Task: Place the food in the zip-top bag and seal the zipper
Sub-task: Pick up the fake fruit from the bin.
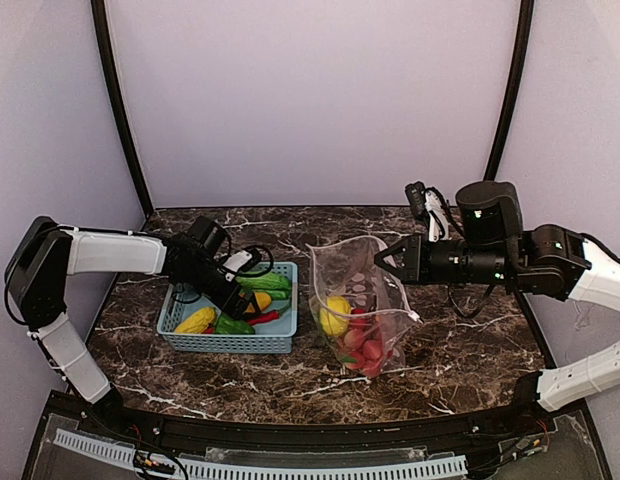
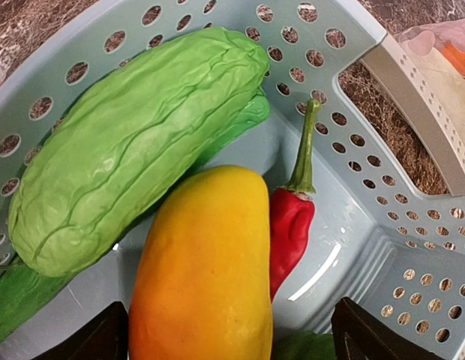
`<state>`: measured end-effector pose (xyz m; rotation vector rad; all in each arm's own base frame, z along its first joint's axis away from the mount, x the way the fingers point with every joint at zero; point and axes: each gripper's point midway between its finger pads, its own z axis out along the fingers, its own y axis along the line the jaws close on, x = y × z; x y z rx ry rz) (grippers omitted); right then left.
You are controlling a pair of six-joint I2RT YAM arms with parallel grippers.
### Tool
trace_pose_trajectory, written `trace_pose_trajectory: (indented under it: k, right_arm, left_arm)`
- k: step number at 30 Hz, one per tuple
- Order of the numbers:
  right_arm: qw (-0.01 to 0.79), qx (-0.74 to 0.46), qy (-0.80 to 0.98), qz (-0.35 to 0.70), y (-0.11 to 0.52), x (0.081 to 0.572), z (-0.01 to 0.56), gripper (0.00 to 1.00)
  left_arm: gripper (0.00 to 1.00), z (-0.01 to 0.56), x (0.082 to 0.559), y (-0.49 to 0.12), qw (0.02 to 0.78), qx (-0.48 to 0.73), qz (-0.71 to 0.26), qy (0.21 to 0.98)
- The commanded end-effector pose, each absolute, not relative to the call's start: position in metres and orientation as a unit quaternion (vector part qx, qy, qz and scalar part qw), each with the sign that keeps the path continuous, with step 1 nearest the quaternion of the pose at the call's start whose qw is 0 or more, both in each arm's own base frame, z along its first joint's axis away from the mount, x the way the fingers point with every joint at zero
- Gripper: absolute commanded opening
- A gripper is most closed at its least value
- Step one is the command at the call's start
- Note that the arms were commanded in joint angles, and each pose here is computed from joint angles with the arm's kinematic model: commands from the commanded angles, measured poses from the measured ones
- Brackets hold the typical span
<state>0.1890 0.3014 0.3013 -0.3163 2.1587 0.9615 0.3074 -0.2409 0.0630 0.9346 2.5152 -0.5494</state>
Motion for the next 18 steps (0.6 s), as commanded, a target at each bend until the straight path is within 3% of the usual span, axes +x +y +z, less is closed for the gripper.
trace_pose_trajectory:
  k: [1, 8, 18]
  right_arm:
    - [0.384, -0.117, 0.83, 0.387, 0.302, 0.193, 0.313, 0.0]
    - [0.383, -0.116, 0.83, 0.388, 0.302, 0.193, 0.313, 0.0]
    - [0.383, -0.116, 0.83, 0.389, 0.304, 0.194, 0.315, 0.0]
  left_arm:
    - [0.94, 0.063, 0.293, -0.236, 0.182, 0.332, -0.203, 0.903]
    - [0.86, 0.056, 0.304, -0.232, 0.179, 0.337, -0.173, 0.908]
    - [0.61, 0.053, 0.309, -0.226, 0.181, 0.341, -0.151, 0.91]
